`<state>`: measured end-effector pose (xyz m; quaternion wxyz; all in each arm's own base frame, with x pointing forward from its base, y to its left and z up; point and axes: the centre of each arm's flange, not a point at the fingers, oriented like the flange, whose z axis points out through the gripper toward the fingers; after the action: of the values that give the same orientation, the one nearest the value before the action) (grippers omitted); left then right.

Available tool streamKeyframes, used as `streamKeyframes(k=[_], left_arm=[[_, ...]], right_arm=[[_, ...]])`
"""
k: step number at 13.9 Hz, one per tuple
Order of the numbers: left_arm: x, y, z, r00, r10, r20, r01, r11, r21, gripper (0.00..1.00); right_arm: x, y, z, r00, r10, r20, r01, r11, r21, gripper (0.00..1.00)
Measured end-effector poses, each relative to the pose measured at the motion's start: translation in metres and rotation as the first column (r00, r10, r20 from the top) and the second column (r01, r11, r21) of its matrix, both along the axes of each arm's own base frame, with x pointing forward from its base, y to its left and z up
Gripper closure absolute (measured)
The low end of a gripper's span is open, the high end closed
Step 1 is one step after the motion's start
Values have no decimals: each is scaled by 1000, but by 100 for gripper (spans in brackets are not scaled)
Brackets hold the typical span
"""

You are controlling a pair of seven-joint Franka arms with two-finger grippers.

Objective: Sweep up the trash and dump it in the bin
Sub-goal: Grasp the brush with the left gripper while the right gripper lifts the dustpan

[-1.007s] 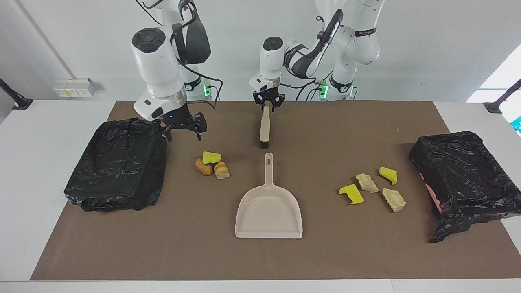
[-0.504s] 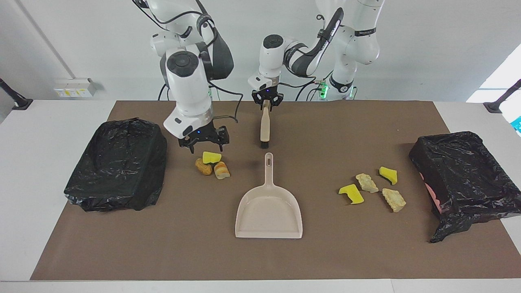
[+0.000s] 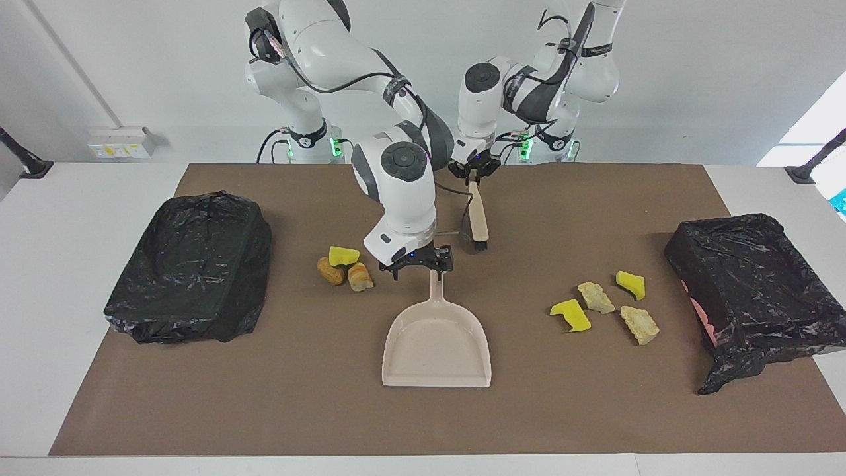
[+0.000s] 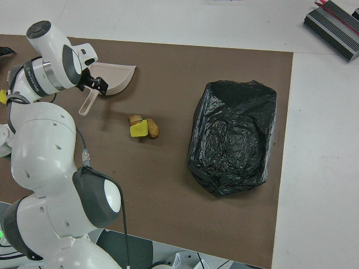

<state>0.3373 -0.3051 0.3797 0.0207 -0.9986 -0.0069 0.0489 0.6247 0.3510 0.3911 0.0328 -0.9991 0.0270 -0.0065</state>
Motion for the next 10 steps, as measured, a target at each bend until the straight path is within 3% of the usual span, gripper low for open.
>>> streamKeyframes(k=[4,10], left_arm=[[71,77,24,998,31,61,-31,1000,5,74],[157,170,52,993,41,115,-56,989,134,74]], right_arm=[[-9,18,-11,1000,24,-18,-24,1000,5,0],[-12,18,-26,999,25,-36,-25,1000,-5,0]])
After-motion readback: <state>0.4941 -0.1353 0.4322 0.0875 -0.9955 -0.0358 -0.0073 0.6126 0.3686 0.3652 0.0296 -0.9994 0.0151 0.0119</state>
